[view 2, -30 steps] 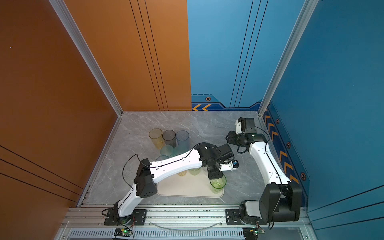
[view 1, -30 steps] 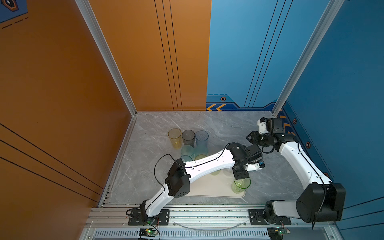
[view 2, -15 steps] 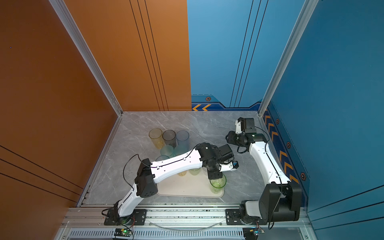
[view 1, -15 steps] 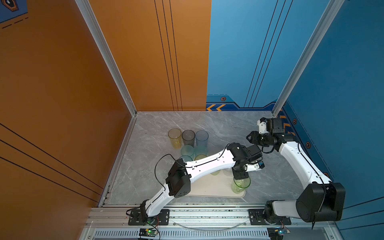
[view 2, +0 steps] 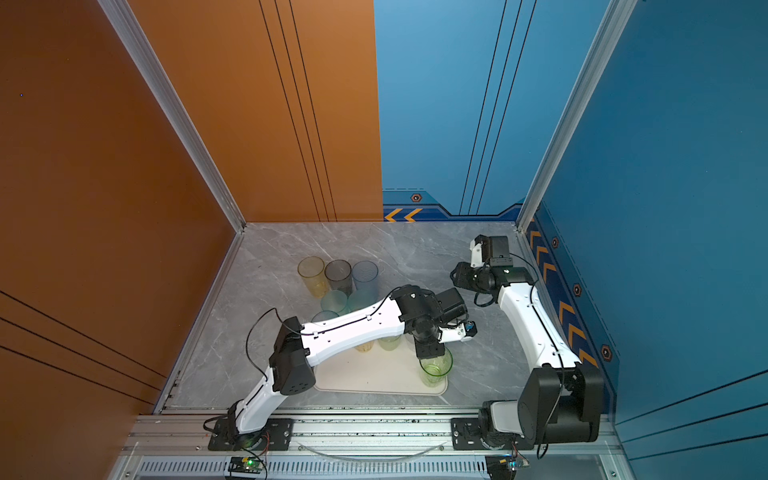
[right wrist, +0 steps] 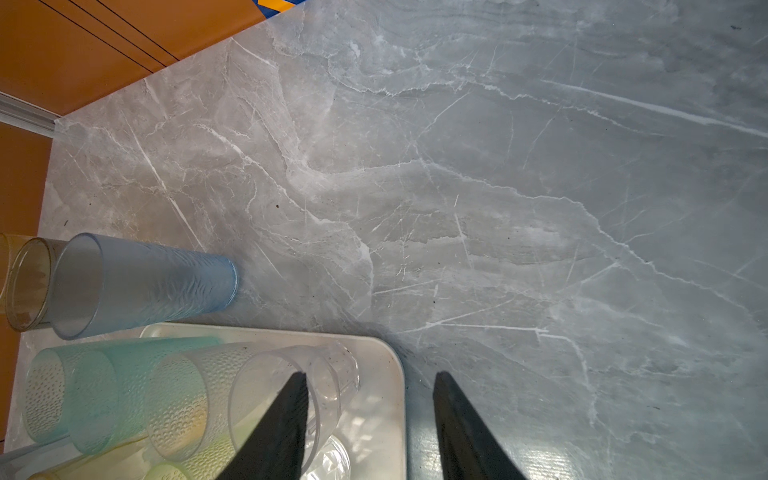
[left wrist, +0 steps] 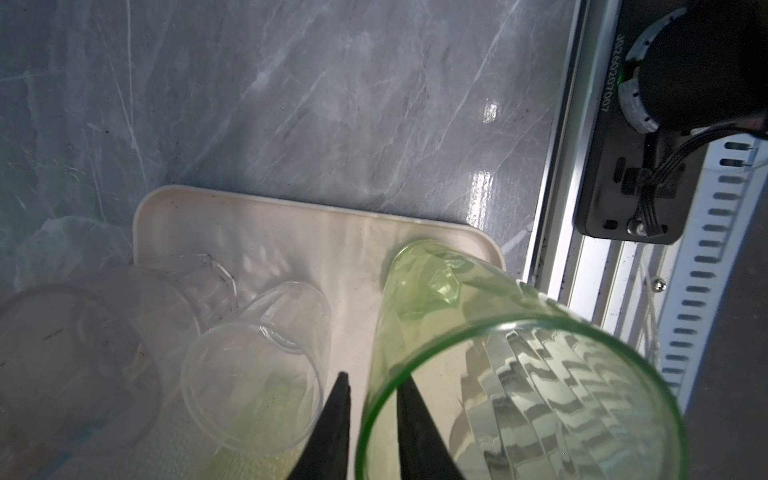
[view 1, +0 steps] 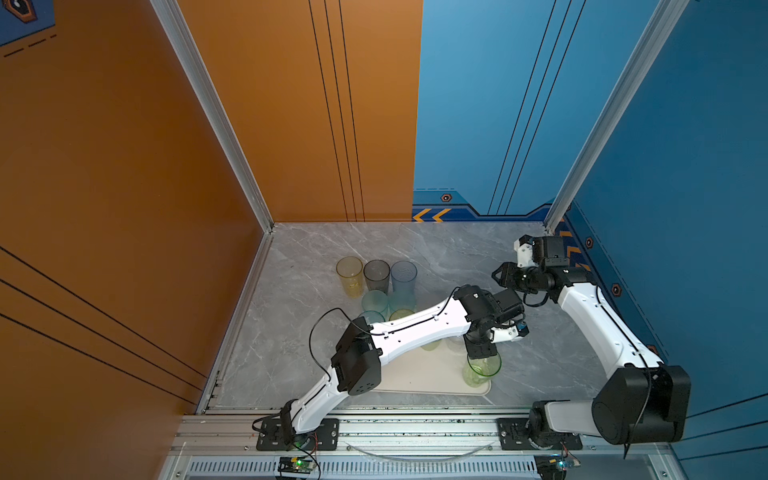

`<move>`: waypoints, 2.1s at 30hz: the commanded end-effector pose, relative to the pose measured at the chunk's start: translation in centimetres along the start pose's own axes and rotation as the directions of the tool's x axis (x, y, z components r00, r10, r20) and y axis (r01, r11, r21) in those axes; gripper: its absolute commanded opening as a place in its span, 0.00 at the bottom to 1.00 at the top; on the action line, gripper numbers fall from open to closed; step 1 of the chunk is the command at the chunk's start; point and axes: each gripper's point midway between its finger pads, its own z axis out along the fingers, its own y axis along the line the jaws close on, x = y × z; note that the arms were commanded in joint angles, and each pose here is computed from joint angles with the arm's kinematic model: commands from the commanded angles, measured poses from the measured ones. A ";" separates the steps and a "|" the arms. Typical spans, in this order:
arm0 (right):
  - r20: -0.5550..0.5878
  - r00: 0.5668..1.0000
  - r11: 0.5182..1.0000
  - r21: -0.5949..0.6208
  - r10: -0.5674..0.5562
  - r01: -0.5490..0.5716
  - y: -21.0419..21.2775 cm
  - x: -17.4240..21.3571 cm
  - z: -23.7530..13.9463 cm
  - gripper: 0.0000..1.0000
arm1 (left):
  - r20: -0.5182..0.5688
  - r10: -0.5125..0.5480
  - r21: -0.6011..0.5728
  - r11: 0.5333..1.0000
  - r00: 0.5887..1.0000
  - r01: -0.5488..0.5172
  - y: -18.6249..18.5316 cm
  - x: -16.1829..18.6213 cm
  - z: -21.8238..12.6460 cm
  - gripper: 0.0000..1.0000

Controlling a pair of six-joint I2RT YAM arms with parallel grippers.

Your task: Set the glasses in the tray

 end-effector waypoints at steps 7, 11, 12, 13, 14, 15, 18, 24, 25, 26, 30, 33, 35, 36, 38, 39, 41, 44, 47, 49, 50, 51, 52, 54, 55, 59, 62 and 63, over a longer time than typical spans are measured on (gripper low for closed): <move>0.000 1.000 1.000 -0.012 0.005 -0.005 0.0 0.0 0.1 0.48 | 0.087 -0.006 0.004 1.000 0.996 0.006 0.1 -0.8 -4.4 0.23; 0.002 1.000 1.000 -0.013 0.005 -0.005 0.0 0.0 0.1 0.48 | 0.098 -0.004 0.020 1.000 0.995 0.002 -0.3 -0.9 -4.8 0.22; 0.001 1.000 1.000 -0.013 0.004 -0.004 0.0 0.0 0.1 0.48 | 0.102 -0.003 0.023 1.000 0.995 0.001 -0.4 -0.9 -5.0 0.22; 0.000 1.000 1.000 -0.012 0.005 -0.005 0.0 0.0 0.1 0.48 | 0.105 -0.004 0.028 1.000 0.994 0.001 -0.5 -0.9 -5.1 0.22; 0.001 1.000 1.000 -0.012 0.005 -0.005 0.0 0.0 0.1 0.48 | 0.111 -0.003 0.033 0.999 0.994 -0.001 -0.6 -1.0 -5.3 0.22; -0.001 1.000 1.000 -0.012 0.005 -0.005 0.0 0.1 0.1 0.48 | 0.118 -0.003 0.036 0.999 0.993 -0.001 -0.7 -1.0 -5.6 0.22; 0.002 1.000 1.000 -0.011 0.004 -0.004 0.0 0.0 0.1 0.48 | 0.142 -0.001 0.035 0.999 0.990 -0.004 -0.7 -1.2 -6.7 0.21; -0.002 1.000 1.000 -0.002 0.003 -0.003 -0.2 0.1 0.0 0.48 | 0.205 -0.008 -0.018 1.000 0.979 0.012 0.6 -0.8 -9.0 0.19; -0.004 1.000 1.000 0.004 0.000 0.000 -0.3 0.2 0.0 0.48 | 0.225 -0.022 -0.035 0.999 0.974 0.031 1.4 -0.7 -9.5 0.19; -0.003 1.000 1.000 0.009 -0.001 0.001 -0.4 0.2 0.0 0.48 | 0.251 -0.039 -0.052 0.997 0.967 0.054 2.2 -0.6 -10.0 0.19; -0.012 1.000 1.000 0.015 0.006 -0.006 -0.6 0.1 0.4 0.48 | 0.370 -0.122 -0.134 0.974 0.921 0.183 5.8 0.5 -12.9 0.18; -0.021 1.000 1.000 0.019 0.007 -0.007 -0.6 0.0 0.7 0.48 | 0.469 -0.194 -0.198 0.928 0.861 0.317 8.7 2.5 -15.3 0.18; -0.024 1.000 1.000 0.019 0.001 -0.001 -0.4 -0.2 0.7 0.48 | 0.534 -0.250 -0.250 0.866 0.808 0.433 10.9 4.7 -17.0 0.19; -0.023 1.000 1.000 0.022 -0.003 0.003 -0.3 -0.3 0.6 0.48 | 0.561 -0.275 -0.277 0.827 0.781 0.490 12.0 6.0 -17.8 0.19; -0.020 1.000 1.000 0.027 -0.013 0.014 -0.1 -0.6 0.4 0.48 | 0.613 -0.333 -0.323 0.722 0.717 0.612 14.1 9.5 -19.2 0.20; -0.019 1.000 0.999 0.032 -0.018 0.018 -0.1 -0.7 0.3 0.48 | 0.637 -0.356 -0.334 0.672 0.684 0.661 14.9 11.1 -19.9 0.20; -0.023 0.999 0.999 0.039 -0.028 0.029 0.1 -0.9 0.3 0.48 | 0.692 -0.389 -0.361 0.544 0.609 0.758 16.4 15.1 -21.6 0.21; -0.032 0.998 0.998 0.042 -0.050 0.052 0.9 -1.2 0.3 0.48 | 0.752 -0.414 -0.382 0.361 0.513 0.851 17.6 21.1 -23.8 0.19; -0.026 0.996 0.995 0.041 -0.091 0.092 2.4 -1.8 -0.1 0.48 | 0.788 -0.425 -0.384 0.225 0.445 0.895 17.7 25.8 -25.0 0.18; -0.009 0.993 0.992 0.032 -0.118 0.119 3.7 -2.3 -0.4 0.48 | 0.804 -0.426 -0.382 0.164 0.415 0.910 17.6 28.0 -25.5 0.19; 0.000 0.991 0.991 0.023 -0.131 0.131 4.4 -2.6 -0.5 0.48 | 0.810 -0.425 -0.383 0.137 0.403 0.914 17.5 28.9 -25.6 0.19; 0.004 0.989 0.989 0.014 -0.147 0.146 5.3 -2.8 -0.4 0.48 | 0.816 -0.424 -0.382 0.112 0.392 0.917 17.4 29.7 -25.7 0.19; 0.006 0.987 0.987 0.006 -0.163 0.163 6.2 -3.0 -0.3 0.48 | 0.825 -0.420 -0.377 0.088 0.378 0.922 17.3 30.4 -25.8 0.20; 0.010 0.980 0.980 -0.014 -0.196 0.197 8.1 -3.5 -0.3 0.47 | 0.838 -0.417 -0.362 0.060 0.353 0.930 17.2 31.5 -25.0 0.21; 0.003 0.976 0.976 -0.017 -0.216 0.216 8.9 -3.5 -0.2 0.47 | 0.850 -0.409 -0.340 0.058 0.333 0.939 17.1 31.8 -24.9 0.22; -0.025 0.953 0.954 -0.009 -0.300 0.300 11.5 -2.9 0.5 0.42 | 0.864 -0.413 -0.289 0.058 0.287 0.955 17.4 32.3 -24.3 0.23; -0.054 0.940 0.941 -0.017 -0.338 0.338 13.1 -2.2 1.4 0.39 | 0.844 -0.441 -0.314 0.053 0.304 0.948 17.6 32.6 -23.7 0.21; -0.065 0.933 0.935 -0.023 -0.354 0.353 13.8 -1.9 1.8 0.38 | 0.839 -0.448 -0.322 0.053 0.311 0.945 17.7 32.6 -23.4 0.21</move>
